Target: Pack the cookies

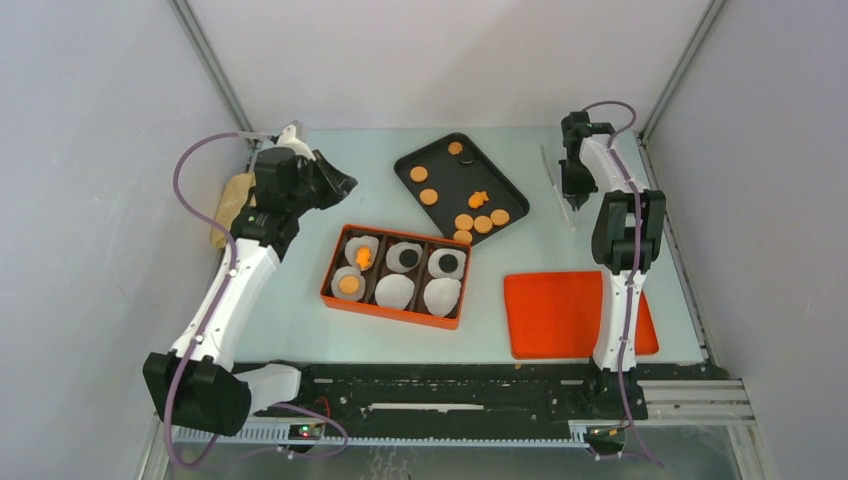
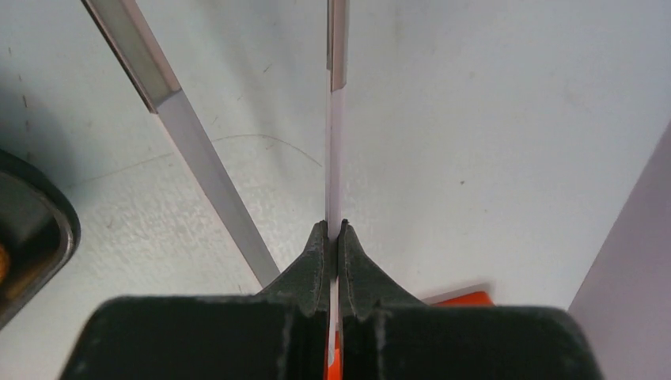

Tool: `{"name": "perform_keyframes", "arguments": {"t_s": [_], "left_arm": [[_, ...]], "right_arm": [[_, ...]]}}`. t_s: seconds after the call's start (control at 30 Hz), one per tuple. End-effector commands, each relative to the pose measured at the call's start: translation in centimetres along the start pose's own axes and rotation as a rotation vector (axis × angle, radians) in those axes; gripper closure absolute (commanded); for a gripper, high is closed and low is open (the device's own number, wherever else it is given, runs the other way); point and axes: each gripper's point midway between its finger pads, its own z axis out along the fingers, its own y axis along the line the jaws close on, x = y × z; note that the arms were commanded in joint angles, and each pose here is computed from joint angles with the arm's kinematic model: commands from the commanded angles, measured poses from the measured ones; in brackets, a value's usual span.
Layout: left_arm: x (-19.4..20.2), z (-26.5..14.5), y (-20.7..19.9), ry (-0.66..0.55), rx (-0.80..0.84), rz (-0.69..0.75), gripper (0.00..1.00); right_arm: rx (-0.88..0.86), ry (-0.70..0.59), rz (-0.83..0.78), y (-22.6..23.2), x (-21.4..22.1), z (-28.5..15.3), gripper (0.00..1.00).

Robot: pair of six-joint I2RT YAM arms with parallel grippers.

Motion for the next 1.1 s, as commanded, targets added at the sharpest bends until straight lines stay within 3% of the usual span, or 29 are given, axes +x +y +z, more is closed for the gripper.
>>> {"name": "perform_keyframes", "arguments": {"t_s": [0.0, 0.13, 0.33, 0.43, 0.57, 0.8, 1.07], "left_arm": [[-3.3, -0.6, -3.5, -0.083, 0.092, 0.016, 0.88], [-3.2, -0.5, -3.4, -0.082, 0.089, 0.015, 0.88], [-2.7, -0.1, -3.1, -0.066, 0.083, 0.016, 0.89], [-2.5, 0.2, -2.9, -0.061, 0.079, 0.016, 0.89], [-2.2, 0.4, -3.0, -0.048, 0.086, 0.018, 0.89], [-2.0, 0.8, -3.1, -0.04, 0.09, 0.017, 0.89], [-1.8, 0.9, -3.1, -0.033, 0.092, 0.016, 0.89]], "right_arm": [[-0.107, 0.031, -0.085, 1.7, 0.4, -0.7, 1.0], [-0.166, 0.139, -0.132, 2.5, 2.7, 1.1, 0.92], [-0.131, 0.204, -0.112, 1.9, 4.1, 2.0, 0.66], [-0.108, 0.175, -0.074, 1.3, 3.6, 1.9, 0.51], [-0.043, 0.042, 0.033, -0.1, 1.1, -0.1, 0.41], [-0.089, -0.136, 0.041, 2.0, -0.2, -4.6, 0.31], [-0.104, -0.048, -0.055, 5.4, 2.0, -2.5, 0.29]]}}
